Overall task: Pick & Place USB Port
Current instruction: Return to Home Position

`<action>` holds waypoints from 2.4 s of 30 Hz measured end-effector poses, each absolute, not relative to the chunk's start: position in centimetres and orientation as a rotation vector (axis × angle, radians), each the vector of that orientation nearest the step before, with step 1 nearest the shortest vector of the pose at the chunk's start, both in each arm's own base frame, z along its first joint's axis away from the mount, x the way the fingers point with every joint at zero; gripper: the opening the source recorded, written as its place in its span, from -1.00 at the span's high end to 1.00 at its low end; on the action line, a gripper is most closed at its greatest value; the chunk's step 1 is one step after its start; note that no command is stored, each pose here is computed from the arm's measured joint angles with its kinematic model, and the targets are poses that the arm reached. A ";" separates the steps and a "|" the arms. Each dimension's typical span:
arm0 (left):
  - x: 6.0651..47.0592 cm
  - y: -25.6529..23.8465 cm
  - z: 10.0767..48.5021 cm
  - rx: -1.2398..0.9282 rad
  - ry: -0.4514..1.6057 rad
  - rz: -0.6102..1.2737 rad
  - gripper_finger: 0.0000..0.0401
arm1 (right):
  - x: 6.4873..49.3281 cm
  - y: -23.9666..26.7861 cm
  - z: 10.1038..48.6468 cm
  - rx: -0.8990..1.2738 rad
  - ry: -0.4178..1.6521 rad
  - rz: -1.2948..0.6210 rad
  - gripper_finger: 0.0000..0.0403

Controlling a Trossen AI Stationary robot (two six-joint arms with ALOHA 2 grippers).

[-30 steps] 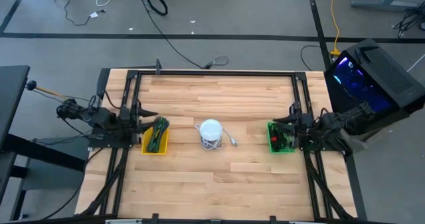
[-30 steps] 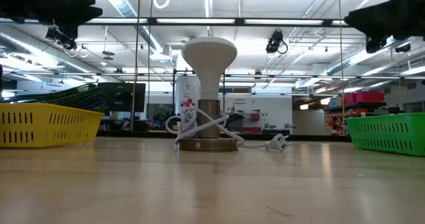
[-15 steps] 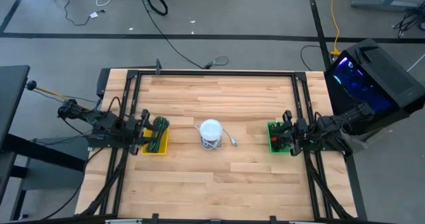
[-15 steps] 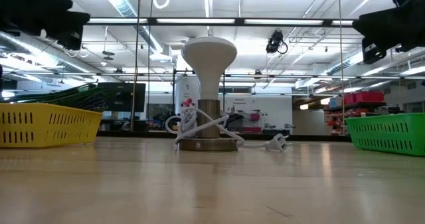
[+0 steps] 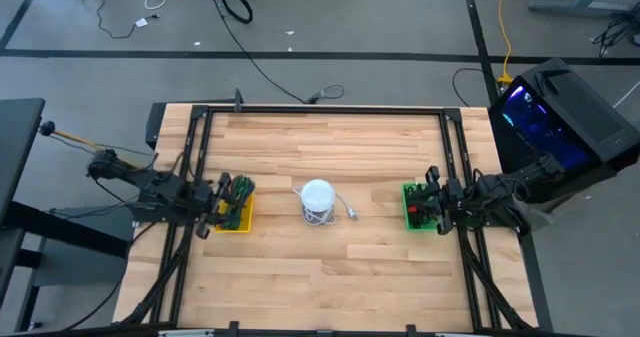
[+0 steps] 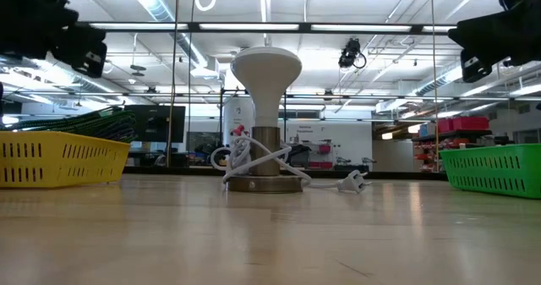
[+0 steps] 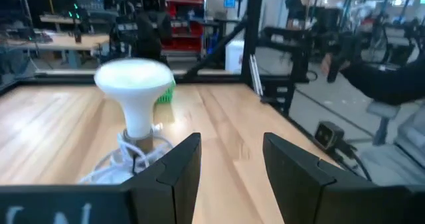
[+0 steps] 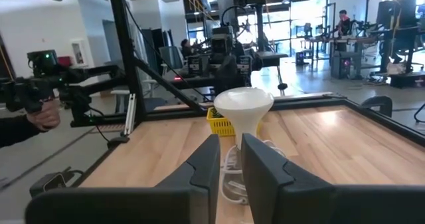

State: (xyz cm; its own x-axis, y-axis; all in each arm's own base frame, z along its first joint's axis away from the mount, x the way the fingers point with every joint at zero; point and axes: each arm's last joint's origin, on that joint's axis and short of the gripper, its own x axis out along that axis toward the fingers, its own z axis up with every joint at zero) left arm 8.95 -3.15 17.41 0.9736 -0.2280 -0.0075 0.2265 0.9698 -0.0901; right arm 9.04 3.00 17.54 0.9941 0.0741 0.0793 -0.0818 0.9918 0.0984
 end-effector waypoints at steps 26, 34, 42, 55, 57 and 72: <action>9.1 -3.1 18.3 -0.249 -0.034 -0.186 0.16 | 9.1 2.8 17.5 0.098 -0.071 0.062 0.67; 9.4 -2.8 17.5 -0.256 -0.065 -0.162 0.16 | 9.5 1.4 17.4 0.089 -0.071 -0.082 0.67; 9.7 -1.9 17.0 -0.260 -0.031 -0.053 0.16 | 9.5 0.2 17.5 0.085 -0.080 -0.205 0.67; 9.6 -0.7 17.3 -0.265 -0.083 0.058 0.16 | 9.5 0.4 17.5 0.086 -0.080 -0.181 0.67; 9.6 -0.7 17.3 -0.264 -0.081 0.060 0.16 | 9.5 0.4 17.5 0.087 -0.080 -0.178 0.67; 9.7 -0.8 17.3 -0.265 -0.084 0.057 0.16 | 9.6 0.4 17.4 0.085 -0.072 -0.180 0.67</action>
State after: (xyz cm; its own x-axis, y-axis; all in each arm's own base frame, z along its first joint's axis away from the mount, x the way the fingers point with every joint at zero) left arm 9.66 -0.76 17.29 0.9949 0.0668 0.0755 -0.0447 0.9636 -0.2635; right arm 9.58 0.42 17.41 0.9813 -0.1816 0.0642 0.1755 0.9803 0.0904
